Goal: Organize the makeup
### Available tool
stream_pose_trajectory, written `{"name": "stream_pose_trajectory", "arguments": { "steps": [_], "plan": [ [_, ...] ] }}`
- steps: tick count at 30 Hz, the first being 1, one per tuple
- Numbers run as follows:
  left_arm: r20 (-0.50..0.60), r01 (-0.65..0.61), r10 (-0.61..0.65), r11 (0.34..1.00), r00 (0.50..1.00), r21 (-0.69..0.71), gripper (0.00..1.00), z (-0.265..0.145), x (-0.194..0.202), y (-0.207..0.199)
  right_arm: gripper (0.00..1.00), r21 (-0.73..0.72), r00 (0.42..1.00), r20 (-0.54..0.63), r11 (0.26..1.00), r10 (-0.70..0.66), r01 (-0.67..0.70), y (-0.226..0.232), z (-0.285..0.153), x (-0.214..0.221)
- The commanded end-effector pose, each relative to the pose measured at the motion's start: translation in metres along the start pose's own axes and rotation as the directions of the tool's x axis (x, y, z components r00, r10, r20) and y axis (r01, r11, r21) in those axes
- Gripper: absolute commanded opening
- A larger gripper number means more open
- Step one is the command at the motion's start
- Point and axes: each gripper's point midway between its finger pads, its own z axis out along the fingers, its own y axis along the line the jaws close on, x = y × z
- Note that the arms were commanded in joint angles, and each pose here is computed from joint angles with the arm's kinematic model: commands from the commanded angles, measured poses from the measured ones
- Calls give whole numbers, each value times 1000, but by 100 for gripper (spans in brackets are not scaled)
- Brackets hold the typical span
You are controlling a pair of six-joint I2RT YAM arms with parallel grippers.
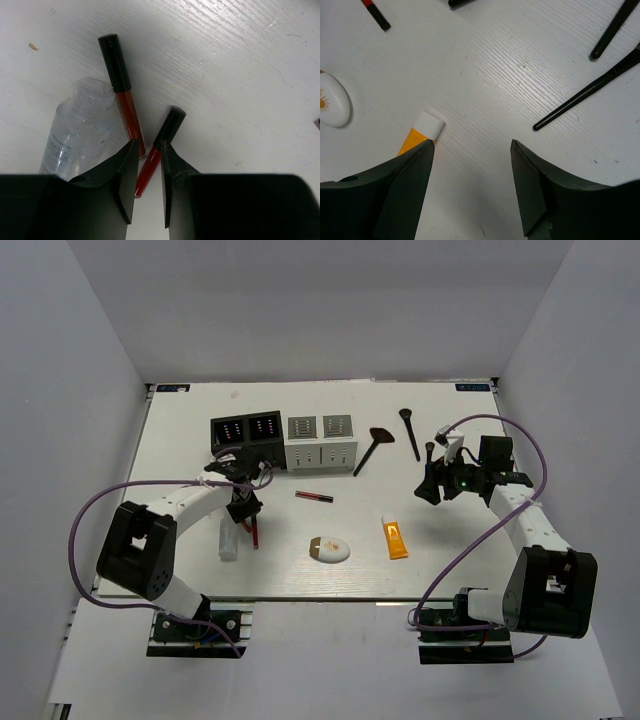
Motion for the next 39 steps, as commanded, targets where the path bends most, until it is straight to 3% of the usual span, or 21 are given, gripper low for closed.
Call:
{"name": "stream_pose_trajectory", "arguments": {
  "steps": [1,17,39],
  "plan": [
    [51,28,-29,999,998,21,35,-9,-13,-7,69,18,999,24,1000,-27,26,-5,-2,-7],
    [34,43,-42,999,999,-28,41,-5,-2,9,69,26,1000,10,999,-24,23,-9,0,-4],
    [-1,52,-52,996,999,-69,38,20,12,19,69,17,1000,7,1000,-26,26,-6,-1,-3]
  ]
}}
